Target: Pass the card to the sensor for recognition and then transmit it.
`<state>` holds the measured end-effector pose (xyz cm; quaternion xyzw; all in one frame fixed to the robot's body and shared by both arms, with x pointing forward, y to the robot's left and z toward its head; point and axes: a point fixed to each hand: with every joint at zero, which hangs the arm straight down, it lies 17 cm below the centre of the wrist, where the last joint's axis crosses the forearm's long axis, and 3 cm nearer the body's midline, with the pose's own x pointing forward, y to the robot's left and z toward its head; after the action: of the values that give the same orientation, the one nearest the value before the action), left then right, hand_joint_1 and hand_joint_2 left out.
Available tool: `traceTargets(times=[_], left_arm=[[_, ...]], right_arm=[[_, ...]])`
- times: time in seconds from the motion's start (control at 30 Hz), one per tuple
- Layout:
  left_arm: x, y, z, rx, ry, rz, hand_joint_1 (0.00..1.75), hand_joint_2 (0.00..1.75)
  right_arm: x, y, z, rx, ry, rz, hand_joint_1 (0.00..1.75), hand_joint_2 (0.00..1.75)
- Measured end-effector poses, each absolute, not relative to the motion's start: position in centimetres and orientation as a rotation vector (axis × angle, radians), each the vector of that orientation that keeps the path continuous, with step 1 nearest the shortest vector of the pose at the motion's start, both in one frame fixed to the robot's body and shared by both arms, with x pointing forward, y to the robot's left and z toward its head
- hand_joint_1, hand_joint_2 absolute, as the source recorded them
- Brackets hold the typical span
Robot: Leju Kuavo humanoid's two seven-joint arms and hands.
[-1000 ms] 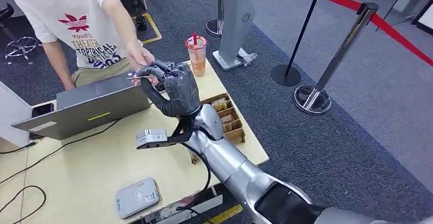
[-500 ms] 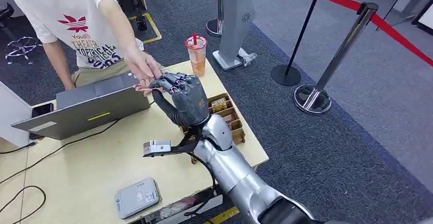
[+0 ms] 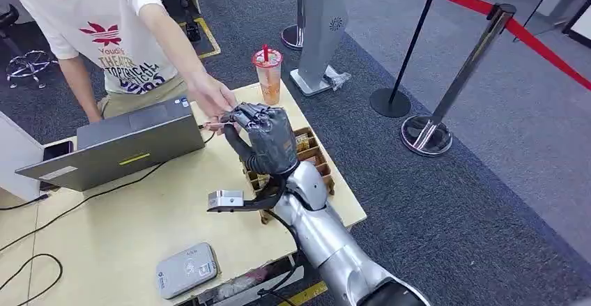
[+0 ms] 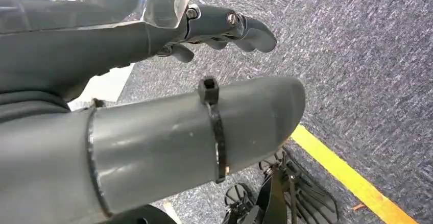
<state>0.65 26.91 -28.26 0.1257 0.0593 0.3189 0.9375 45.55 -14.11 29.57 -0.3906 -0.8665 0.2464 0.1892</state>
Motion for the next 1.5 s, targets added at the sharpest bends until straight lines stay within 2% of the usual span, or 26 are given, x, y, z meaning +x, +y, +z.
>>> traceTargets(times=[0.07,0.1,0.13,0.17,0.73,1.03,1.27,1.33,1.37,1.4,1.43,1.47,1.5], left_arm=[[0.6,26.9,-28.3,0.256,0.122,0.651,0.00,0.00],[0.6,26.9,-28.3,0.256,0.122,0.651,0.00,0.00],[0.6,26.9,-28.3,0.256,0.122,0.651,0.00,0.00],[0.6,26.9,-28.3,0.256,0.122,0.651,0.00,0.00],[0.2,26.6,-28.3,0.252,0.137,0.680,0.00,0.00],[0.1,26.5,-28.3,0.251,0.144,0.705,0.00,0.00],[-0.5,25.9,-28.3,0.240,0.161,0.747,0.00,0.00],[-0.5,25.8,-28.3,0.240,0.161,0.754,0.00,0.00],[-0.5,25.8,-28.3,0.241,0.160,0.759,0.00,0.00],[-0.5,25.8,-28.3,0.241,0.159,0.763,0.00,0.00],[-0.6,25.8,-28.3,0.240,0.160,0.768,0.00,0.00],[-0.7,25.7,-28.3,0.239,0.162,0.773,0.00,0.00],[-0.8,25.5,-28.3,0.239,0.163,0.776,0.00,0.00]], right_arm=[[45.5,-14.2,29.6,-1.104,-2.435,0.695,1.64,1.75],[45.5,-14.1,29.6,-1.109,-2.434,0.702,1.29,1.75],[45.5,-14.2,29.6,-1.110,-2.434,0.701,0.10,1.75],[45.5,-14.2,29.6,-1.111,-2.434,0.701,0.00,1.75],[45.8,-14.3,28.9,-1.107,-2.414,0.709,0.00,1.75],[46.6,-16.4,28.6,-0.933,-2.386,0.427,0.00,1.75],[47.3,-14.1,26.7,-0.862,-2.370,0.524,0.00,1.75],[47.3,-14.2,26.3,-0.879,-2.366,0.559,0.14,1.75],[47.2,-14.3,26.1,-0.889,-2.358,0.569,0.16,1.75],[47.1,-14.4,25.9,-0.903,-2.352,0.588,0.35,1.75],[47.0,-14.6,25.7,-0.916,-2.347,0.604,0.45,1.75],[46.7,-14.9,25.6,-0.940,-2.339,0.625,0.47,1.75],[46.5,-15.2,25.3,-0.958,-2.330,0.642,0.68,1.75]])
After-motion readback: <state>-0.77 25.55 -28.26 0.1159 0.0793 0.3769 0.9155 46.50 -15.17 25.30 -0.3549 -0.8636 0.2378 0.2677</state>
